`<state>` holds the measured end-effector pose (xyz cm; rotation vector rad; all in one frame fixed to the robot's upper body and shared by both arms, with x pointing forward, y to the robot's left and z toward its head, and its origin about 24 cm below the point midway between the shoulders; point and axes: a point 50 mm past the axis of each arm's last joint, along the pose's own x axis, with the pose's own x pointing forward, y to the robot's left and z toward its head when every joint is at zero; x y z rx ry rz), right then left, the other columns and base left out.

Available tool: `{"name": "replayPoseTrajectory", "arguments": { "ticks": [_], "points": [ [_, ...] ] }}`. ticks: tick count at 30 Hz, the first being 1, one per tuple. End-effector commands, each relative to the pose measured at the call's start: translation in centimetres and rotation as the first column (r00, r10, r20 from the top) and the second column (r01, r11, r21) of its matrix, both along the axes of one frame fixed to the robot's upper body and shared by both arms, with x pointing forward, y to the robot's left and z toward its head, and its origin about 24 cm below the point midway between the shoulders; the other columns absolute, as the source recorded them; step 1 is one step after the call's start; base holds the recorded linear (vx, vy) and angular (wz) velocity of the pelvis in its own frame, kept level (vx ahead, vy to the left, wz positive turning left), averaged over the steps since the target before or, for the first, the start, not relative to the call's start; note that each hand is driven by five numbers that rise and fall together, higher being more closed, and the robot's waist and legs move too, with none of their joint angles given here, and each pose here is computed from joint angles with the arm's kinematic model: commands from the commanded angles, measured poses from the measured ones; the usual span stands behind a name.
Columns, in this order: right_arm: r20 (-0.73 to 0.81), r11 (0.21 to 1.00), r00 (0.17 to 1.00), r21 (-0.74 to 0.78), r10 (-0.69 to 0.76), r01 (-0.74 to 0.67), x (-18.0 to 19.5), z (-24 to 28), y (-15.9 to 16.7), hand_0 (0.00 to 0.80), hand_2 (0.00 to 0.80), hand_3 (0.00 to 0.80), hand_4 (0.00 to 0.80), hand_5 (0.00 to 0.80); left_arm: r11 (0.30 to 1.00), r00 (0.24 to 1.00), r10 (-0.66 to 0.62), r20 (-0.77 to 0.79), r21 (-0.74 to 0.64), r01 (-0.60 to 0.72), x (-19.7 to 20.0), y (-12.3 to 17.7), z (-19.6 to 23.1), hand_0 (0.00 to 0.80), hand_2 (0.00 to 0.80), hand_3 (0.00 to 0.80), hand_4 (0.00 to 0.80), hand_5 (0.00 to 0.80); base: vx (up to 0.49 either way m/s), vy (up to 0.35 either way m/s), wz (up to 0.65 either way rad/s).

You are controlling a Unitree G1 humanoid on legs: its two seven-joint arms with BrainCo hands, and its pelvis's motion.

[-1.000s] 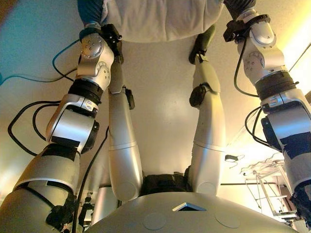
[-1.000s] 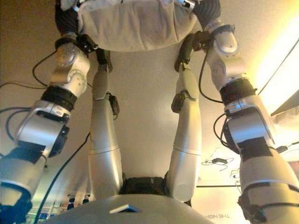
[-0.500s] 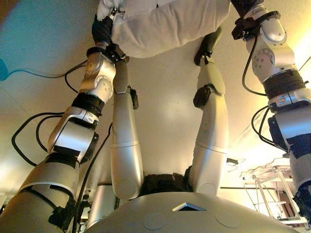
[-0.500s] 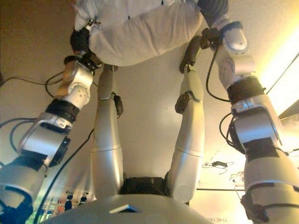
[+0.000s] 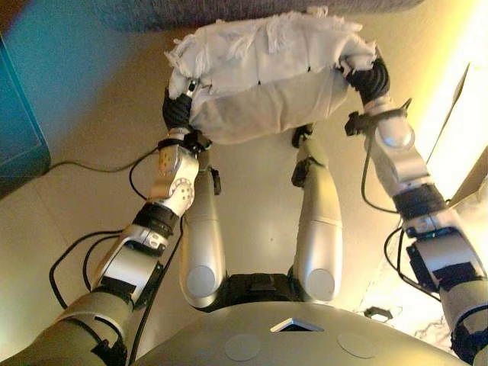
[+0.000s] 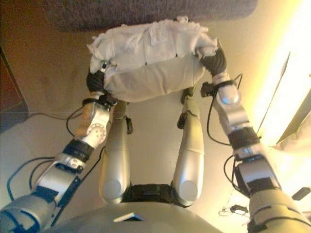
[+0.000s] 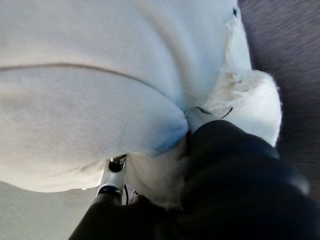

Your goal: Pick up the cushion and take it to the sofa

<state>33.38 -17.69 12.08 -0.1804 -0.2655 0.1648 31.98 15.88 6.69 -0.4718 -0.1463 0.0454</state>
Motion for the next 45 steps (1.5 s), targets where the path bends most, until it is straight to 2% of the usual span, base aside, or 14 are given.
{"name": "replayPoseTrajectory", "arguments": {
  "ticks": [1, 7, 11, 17, 27, 40, 45],
  "points": [
    [0.315, 0.975, 0.923, -0.053, 0.223, -0.217, -2.9, 4.8, 4.9, 0.800, 0.800, 0.800, 0.800, 0.800, 0.989, 0.886, -0.123, 0.446, -0.021, 0.147, -1.3, -4.0, 8.9, 0.800, 0.800, 0.800, 0.800, 0.800, 0.008, 0.050, -0.09],
    [0.274, 0.971, 0.932, -0.036, 0.236, -0.235, -6.2, 2.0, 4.6, 0.800, 0.800, 0.800, 0.800, 0.800, 0.988, 0.886, -0.135, 0.443, -0.010, 0.156, -4.2, -2.4, 7.1, 0.800, 0.800, 0.800, 0.800, 0.800, 0.101, 0.064, -0.03],
    [0.261, 0.967, 0.936, 0.029, 0.237, -0.253, -8.5, 0.5, 4.4, 0.800, 0.800, 0.800, 0.800, 0.800, 0.987, 0.895, -0.153, 0.419, 0.020, 0.160, -6.1, -1.7, 5.5, 0.800, 0.800, 0.800, 0.800, 0.800, 0.205, 0.004, -0.05],
    [0.215, 0.967, 0.950, 0.074, 0.225, -0.245, -10.9, -0.6, 4.2, 0.800, 0.800, 0.800, 0.800, 0.800, 0.985, 0.928, -0.169, 0.332, 0.023, 0.171, -8.7, -1.2, 3.1, 0.800, 0.800, 0.800, 0.800, 0.800, 0.208, -0.023, 0.15],
    [0.113, 0.979, 0.979, 0.094, 0.170, -0.181, -12.3, -2.0, 3.0, 0.800, 0.800, 0.800, 0.800, 0.800, 0.990, 0.975, -0.143, 0.170, 0.007, 0.144, -10.9, 0.0, 0.6, 0.800, 0.800, 0.800, 0.800, 0.800, 0.061, -0.022, 0.00],
    [0.091, 0.975, 0.986, 0.157, 0.143, -0.156, -11.9, -2.3, 3.0, 0.800, 0.800, 0.800, 0.800, 0.800, 0.989, 0.977, -0.148, 0.153, 0.041, 0.143, -10.2, 0.8, 0.8, 0.800, 0.800, 0.800, 0.800, 0.800, 0.001, -0.112, -0.03],
    [0.088, 0.973, 0.981, 0.136, 0.174, -0.185, -11.6, -2.3, 3.1, 0.800, 0.800, 0.800, 0.800, 0.800, 0.995, 0.983, -0.098, 0.155, 0.005, 0.098, -10.3, 1.5, 0.9, 0.800, 0.800, 0.800, 0.800, 0.800, 0.008, -0.180, -0.03]
  ]
}}
